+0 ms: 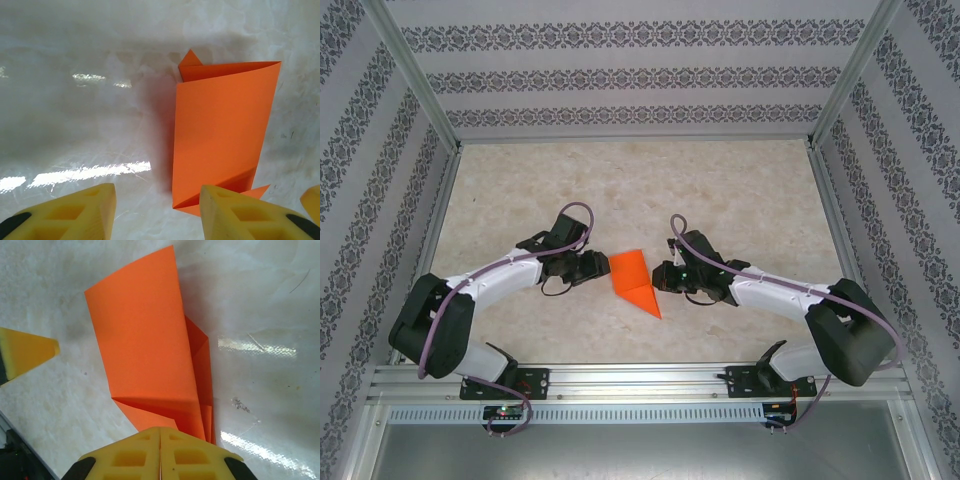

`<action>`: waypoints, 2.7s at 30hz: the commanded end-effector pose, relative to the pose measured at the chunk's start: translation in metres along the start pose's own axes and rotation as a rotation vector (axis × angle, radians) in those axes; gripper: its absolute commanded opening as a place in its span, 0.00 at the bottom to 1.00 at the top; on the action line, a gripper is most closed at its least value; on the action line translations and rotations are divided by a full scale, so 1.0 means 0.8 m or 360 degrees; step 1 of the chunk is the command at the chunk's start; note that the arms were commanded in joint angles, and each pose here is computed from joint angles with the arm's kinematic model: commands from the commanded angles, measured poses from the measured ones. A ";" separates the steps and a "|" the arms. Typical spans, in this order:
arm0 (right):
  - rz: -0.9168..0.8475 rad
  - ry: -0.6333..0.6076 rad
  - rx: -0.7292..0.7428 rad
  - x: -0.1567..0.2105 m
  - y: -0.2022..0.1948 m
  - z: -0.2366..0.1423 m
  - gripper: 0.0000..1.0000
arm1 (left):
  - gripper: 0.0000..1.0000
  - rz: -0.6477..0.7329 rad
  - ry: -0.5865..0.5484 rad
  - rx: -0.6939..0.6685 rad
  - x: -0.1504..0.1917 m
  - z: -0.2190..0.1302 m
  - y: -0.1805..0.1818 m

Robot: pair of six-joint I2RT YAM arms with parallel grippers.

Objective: Fold a paper plane with a square sheet of paper (pick it up from the middle)

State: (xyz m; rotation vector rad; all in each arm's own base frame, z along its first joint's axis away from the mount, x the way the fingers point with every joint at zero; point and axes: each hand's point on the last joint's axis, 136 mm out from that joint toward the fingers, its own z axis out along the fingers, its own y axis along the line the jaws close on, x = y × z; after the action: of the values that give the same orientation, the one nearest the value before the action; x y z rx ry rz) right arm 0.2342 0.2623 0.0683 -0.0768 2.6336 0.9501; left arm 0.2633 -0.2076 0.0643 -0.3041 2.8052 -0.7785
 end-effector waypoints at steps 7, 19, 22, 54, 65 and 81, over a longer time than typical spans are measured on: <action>-0.0169 -0.0065 -0.0008 -0.021 0.001 0.004 0.10 | 0.50 -0.0075 -0.0110 0.0041 -0.001 -0.015 -0.001; -0.0263 -0.0308 0.0034 -0.023 -0.014 -0.035 0.21 | 0.52 -0.0014 -0.0249 0.0179 -0.009 -0.016 -0.010; -0.0266 -0.0383 0.0060 -0.023 -0.021 -0.049 0.23 | 0.52 0.0004 -0.0283 0.0214 -0.008 -0.019 -0.011; -0.0161 -0.0103 -0.0224 -0.009 0.036 0.004 0.08 | 0.60 0.0069 -0.0142 0.0396 -0.011 0.017 -0.048; -0.0157 0.0093 -0.0183 0.017 0.029 0.041 0.04 | 0.61 0.0065 -0.0145 0.0336 -0.009 0.014 -0.038; 0.0030 0.0083 -0.0096 0.044 -0.040 0.064 0.04 | 0.63 0.0106 -0.0038 0.0402 0.016 0.030 -0.046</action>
State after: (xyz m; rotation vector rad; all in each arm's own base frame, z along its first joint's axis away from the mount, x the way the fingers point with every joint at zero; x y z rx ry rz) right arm 0.2189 0.2784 0.0139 -0.1394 2.6489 1.0806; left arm 0.2669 -0.2412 0.0598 -0.2499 2.6498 -1.0493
